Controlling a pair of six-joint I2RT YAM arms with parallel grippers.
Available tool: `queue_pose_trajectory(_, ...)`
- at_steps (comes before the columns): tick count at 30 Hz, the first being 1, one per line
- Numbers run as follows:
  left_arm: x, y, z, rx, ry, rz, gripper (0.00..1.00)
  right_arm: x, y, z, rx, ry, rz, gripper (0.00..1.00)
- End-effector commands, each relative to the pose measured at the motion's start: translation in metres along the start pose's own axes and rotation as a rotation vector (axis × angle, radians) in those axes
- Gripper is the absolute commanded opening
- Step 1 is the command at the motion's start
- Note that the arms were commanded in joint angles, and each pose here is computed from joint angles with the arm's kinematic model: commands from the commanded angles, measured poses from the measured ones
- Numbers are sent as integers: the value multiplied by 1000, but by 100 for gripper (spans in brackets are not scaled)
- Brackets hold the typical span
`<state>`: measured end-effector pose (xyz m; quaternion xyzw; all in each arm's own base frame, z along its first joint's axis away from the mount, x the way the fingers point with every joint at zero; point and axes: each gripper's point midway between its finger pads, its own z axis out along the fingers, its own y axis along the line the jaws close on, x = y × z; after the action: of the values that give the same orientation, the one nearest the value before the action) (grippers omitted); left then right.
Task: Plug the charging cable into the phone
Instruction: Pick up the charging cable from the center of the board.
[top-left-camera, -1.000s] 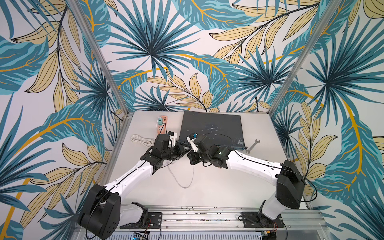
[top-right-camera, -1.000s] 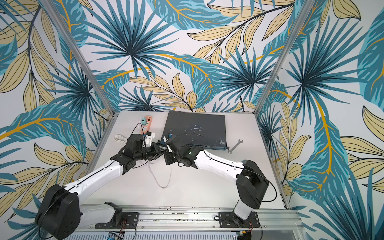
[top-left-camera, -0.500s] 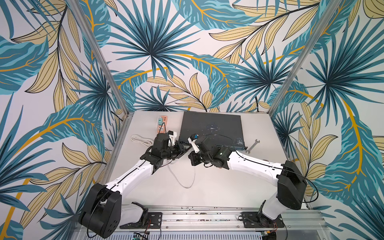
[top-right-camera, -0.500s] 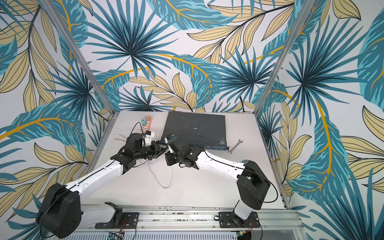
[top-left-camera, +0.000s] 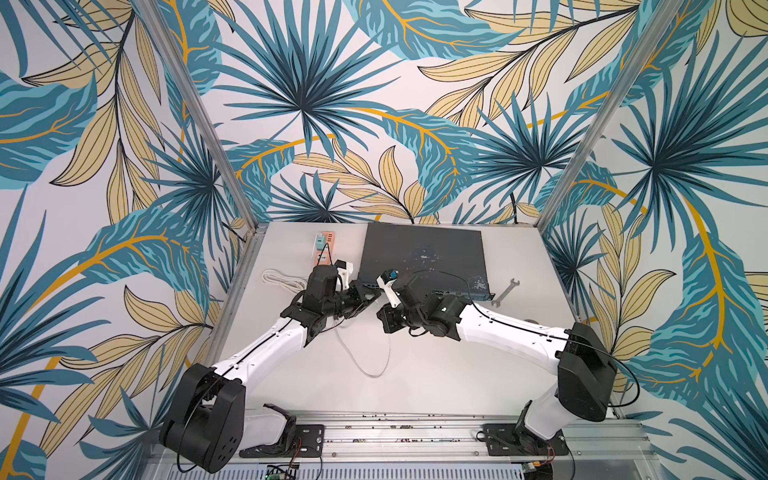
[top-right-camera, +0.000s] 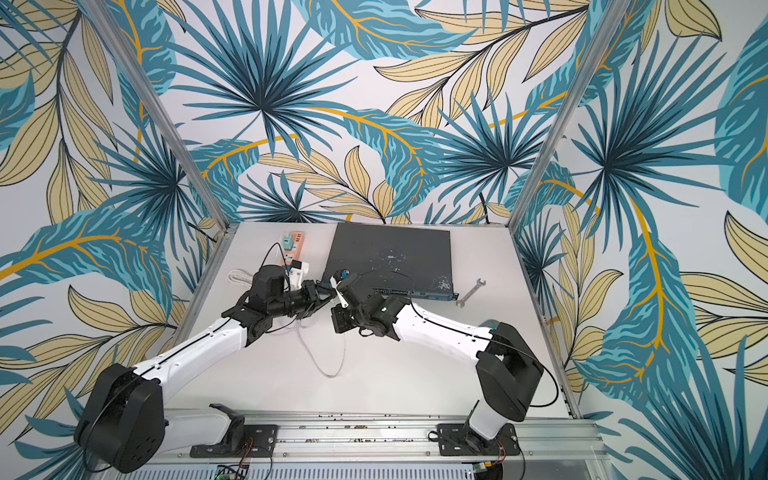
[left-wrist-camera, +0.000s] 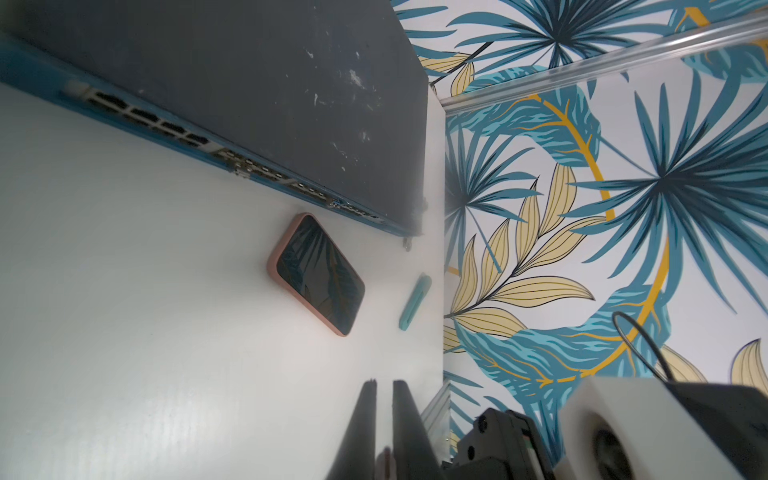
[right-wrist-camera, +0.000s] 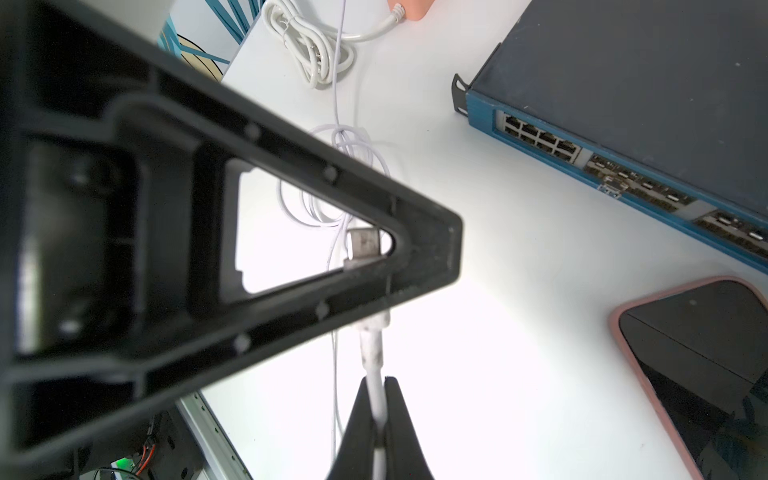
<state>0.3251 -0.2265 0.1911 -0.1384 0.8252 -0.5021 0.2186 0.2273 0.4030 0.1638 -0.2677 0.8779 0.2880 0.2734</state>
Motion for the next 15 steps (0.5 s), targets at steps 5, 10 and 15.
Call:
queue_pose_trajectory(5,-8,-13,0,28,-3,42,0,-3,6,-6,-30,-18,0,7)
queue_pose_trajectory(10,-5,-13,-2,30,2,52,0,-12,3,-4,-28,-29,-5,28)
queue_pose_trajectory(15,-3,-13,-4,22,7,63,0,-26,-1,-6,-23,-50,-15,27)
